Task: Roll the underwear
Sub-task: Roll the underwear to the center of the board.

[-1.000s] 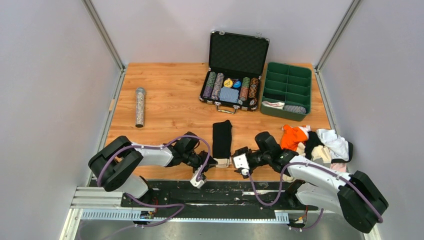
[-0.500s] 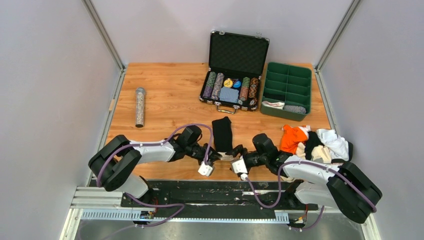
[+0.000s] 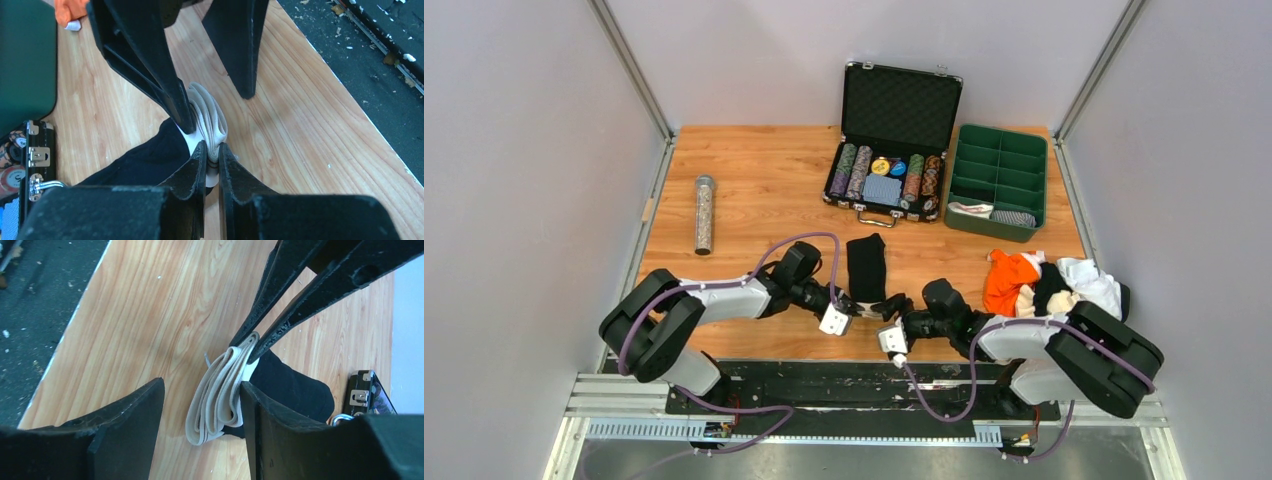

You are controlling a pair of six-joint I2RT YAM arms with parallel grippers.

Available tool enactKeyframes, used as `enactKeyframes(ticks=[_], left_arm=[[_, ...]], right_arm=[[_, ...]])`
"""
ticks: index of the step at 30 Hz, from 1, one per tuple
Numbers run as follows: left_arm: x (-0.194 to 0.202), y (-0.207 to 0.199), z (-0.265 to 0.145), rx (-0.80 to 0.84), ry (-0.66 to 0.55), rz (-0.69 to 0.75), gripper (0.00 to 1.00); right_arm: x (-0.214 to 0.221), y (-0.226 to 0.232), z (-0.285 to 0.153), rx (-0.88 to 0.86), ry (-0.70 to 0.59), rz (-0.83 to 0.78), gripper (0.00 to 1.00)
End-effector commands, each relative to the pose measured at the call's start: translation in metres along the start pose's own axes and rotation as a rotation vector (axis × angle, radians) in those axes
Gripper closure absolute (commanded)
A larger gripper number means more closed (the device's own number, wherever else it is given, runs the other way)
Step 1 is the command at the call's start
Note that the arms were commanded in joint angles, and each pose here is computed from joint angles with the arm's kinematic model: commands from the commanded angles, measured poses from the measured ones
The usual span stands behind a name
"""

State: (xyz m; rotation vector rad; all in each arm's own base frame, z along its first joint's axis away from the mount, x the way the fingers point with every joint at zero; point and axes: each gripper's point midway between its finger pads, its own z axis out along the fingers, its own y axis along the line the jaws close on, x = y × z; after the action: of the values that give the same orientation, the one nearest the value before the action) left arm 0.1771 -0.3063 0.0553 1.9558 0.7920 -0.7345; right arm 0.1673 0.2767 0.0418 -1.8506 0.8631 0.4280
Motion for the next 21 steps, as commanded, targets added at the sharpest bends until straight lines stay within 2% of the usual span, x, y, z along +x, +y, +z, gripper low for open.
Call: enactKeyframes(ticks=[1, 7, 11, 17, 21], left_arm=[[-0.016, 0.019, -0.004, -0.029, -0.06, -0.018, 1.0], [-0.016, 0.023, -0.005, -0.042, -0.066, -0.039, 1.0], [-0.016, 0.025, -0.006, -0.05, -0.071, -0.055, 1.0], [-0.016, 0.024, -0.009, -0.053, -0.077, -0.065, 1.0], [-0.012, 0.016, -0.011, -0.03, -0.064, -0.043, 0.98]], right_arm=[[0.001, -0.02, 0.005, 0.103, 0.023, -0.011, 0.42], [0.01, -0.016, 0.008, 0.099, 0.068, 0.023, 0.48], [0.022, -0.019, 0.01, 0.107, 0.122, 0.048, 0.6], [0.033, -0.028, 0.016, 0.124, 0.177, 0.099, 0.69], [0.034, -0.029, 0.02, 0.049, 0.206, 0.182, 0.83]])
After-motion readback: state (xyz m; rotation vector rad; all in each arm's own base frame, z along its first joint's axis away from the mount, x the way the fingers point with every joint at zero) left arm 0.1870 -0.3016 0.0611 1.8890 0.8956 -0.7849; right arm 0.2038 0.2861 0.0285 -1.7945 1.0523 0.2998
